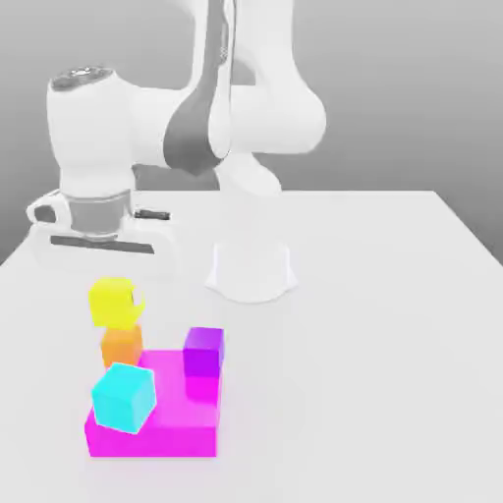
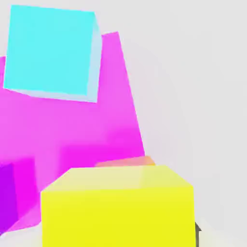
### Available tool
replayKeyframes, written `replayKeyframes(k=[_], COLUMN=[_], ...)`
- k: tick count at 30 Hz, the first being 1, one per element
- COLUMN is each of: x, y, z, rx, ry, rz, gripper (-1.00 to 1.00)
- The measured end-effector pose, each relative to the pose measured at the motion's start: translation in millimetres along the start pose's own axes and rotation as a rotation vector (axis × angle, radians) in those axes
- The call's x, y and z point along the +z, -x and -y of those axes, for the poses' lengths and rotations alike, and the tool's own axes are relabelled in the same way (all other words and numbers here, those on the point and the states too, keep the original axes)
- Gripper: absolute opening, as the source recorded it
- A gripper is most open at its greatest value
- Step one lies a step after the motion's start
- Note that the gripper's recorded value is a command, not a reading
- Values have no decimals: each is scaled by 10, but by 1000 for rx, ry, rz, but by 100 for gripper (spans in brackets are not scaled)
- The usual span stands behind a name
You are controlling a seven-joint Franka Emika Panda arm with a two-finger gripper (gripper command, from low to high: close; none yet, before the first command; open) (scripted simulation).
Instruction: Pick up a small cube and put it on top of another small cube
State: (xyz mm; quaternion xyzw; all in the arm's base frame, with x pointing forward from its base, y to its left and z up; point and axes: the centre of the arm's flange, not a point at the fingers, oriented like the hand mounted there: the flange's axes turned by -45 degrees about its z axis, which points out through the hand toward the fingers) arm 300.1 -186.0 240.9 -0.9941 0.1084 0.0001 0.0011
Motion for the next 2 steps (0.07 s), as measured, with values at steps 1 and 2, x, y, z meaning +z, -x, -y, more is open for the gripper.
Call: replayKeyframes(k=[1, 2], x=[0, 0], y=[0, 0], z=[0, 0], rx=[0, 0], ry=[0, 0], rz=[0, 0], gripper=[100, 100])
